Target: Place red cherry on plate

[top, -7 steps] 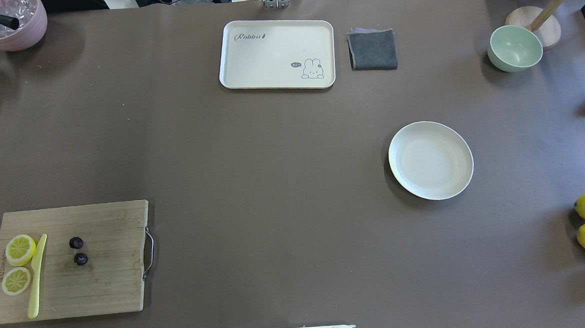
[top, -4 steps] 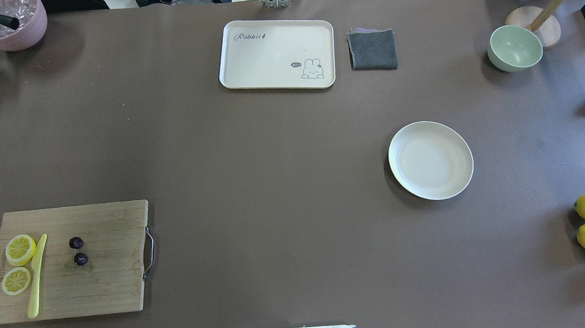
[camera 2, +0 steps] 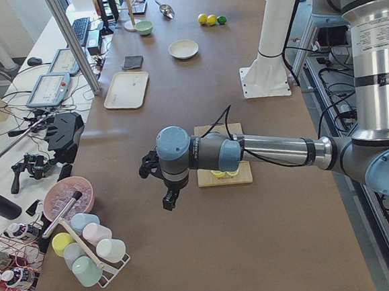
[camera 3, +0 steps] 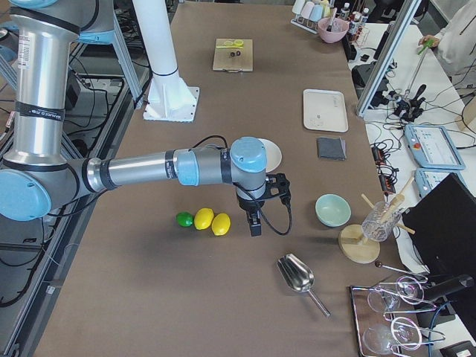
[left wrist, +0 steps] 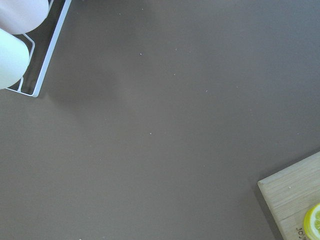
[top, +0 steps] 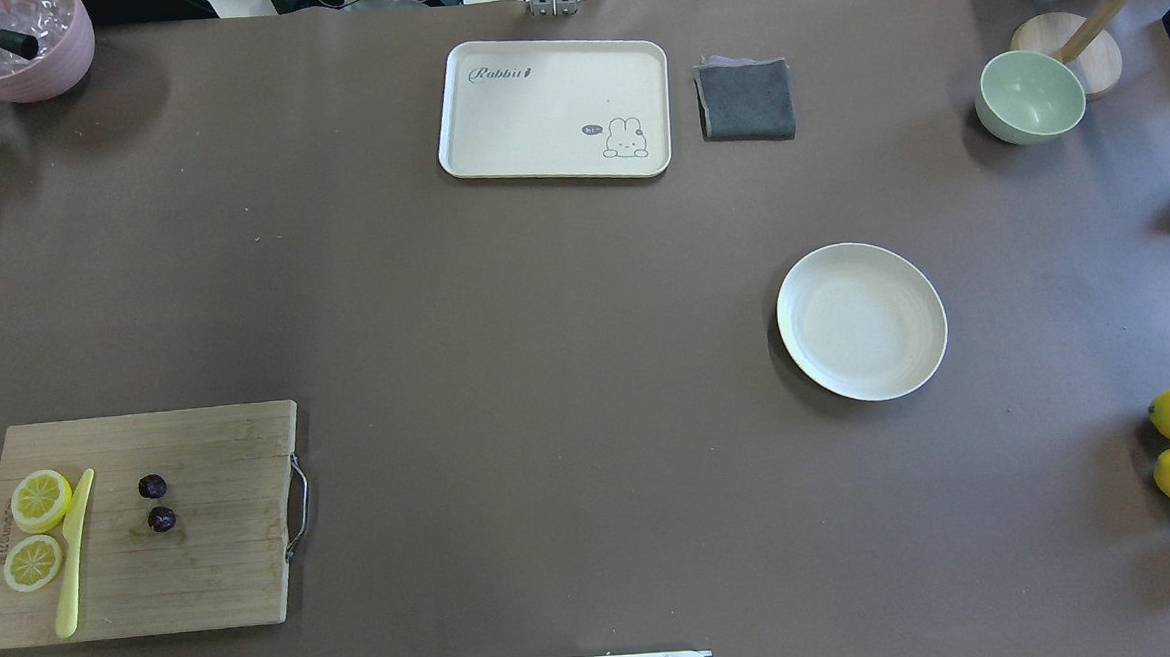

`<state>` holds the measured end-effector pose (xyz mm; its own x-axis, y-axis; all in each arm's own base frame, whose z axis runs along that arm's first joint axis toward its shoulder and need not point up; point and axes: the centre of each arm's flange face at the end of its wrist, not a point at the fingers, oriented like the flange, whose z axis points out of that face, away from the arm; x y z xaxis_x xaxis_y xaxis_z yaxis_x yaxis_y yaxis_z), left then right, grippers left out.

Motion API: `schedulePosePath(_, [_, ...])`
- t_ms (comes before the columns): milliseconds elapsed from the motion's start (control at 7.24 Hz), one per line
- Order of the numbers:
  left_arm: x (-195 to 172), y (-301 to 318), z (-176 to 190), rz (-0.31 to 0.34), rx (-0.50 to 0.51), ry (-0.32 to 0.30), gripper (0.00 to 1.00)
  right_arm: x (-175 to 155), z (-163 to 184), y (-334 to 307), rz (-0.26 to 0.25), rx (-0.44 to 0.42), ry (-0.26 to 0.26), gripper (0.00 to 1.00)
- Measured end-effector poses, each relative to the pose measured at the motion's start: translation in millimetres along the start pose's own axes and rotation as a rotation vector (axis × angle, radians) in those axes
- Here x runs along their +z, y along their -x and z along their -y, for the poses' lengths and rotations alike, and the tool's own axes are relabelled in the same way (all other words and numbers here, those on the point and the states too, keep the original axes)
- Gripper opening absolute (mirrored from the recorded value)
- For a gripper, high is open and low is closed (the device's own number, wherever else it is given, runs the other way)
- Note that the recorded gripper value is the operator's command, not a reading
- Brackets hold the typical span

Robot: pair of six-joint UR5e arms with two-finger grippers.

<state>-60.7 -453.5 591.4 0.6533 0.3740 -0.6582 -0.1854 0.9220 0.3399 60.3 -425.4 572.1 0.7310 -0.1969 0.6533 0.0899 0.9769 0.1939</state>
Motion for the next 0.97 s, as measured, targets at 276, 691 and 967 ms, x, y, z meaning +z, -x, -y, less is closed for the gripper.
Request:
schedulePosePath(276, [-9.8, -8.5, 5.2, 0.000, 0.017, -0.027, 0.98, -3.6, 4.3, 2.0, -0.012, -0.011, -0.009, 1.00])
schedulePosePath(691, [-24.5, -22.4, 13.2, 0.007, -0.015, -0.074, 0.97, -7.7, 10.2, 3.2, -0.033, -0.022, -0.019, 1.00])
schedulePosePath(967, [-24.6, -22.6, 13.1, 0.007, -0.025, -0.077, 0.97, -10.2, 17.4, 4.3, -0.039, -0.025, -0.027, 1.00])
